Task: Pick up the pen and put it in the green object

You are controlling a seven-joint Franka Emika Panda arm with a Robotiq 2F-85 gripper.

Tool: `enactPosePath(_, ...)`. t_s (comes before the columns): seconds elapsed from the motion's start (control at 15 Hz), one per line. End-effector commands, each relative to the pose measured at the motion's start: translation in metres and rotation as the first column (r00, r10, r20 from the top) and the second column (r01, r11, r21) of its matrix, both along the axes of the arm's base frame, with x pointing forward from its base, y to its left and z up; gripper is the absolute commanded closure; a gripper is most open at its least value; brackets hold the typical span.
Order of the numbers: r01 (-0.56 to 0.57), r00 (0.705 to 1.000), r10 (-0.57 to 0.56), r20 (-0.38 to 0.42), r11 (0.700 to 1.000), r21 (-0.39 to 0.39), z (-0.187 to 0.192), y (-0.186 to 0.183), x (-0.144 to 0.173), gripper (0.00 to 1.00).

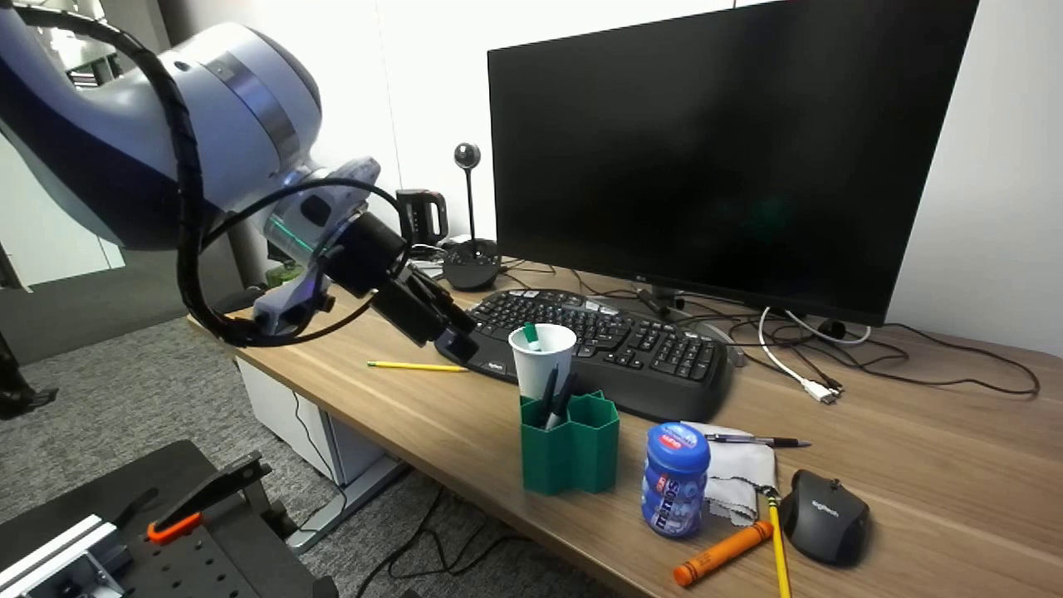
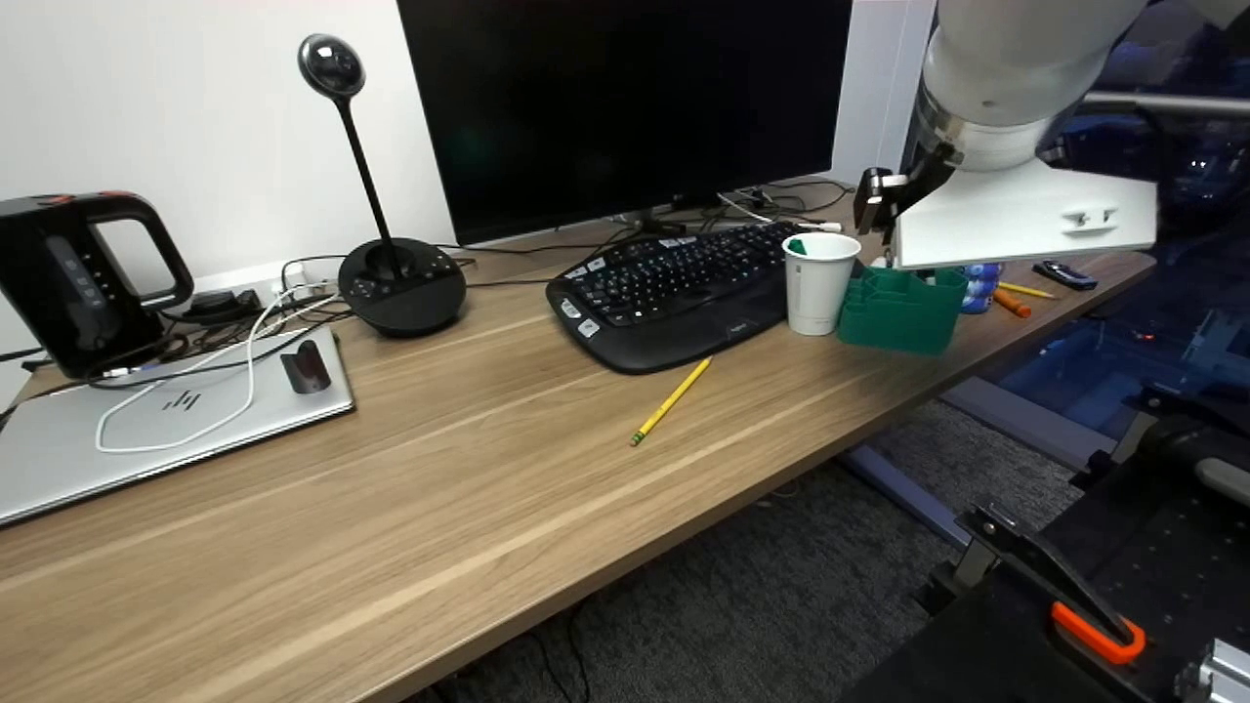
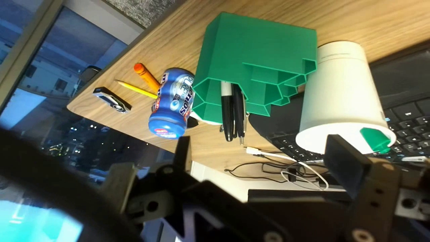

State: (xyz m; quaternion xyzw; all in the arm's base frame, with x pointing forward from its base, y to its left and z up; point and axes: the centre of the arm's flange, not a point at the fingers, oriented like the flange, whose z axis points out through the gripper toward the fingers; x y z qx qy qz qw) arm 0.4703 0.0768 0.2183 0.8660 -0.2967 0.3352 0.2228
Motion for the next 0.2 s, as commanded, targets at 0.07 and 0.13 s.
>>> enactPosePath(0.07, -0.002, 1.000, 0.002, -0.004, 1.000, 0.000, 0.0001, -0.0002, -0.0029, 0.00)
enactPosePath(0.13, -0.002, 1.000, 0.002, -0.006, 1.000, -0.001, -0.0009, -0.0002, -0.0037, 0.00)
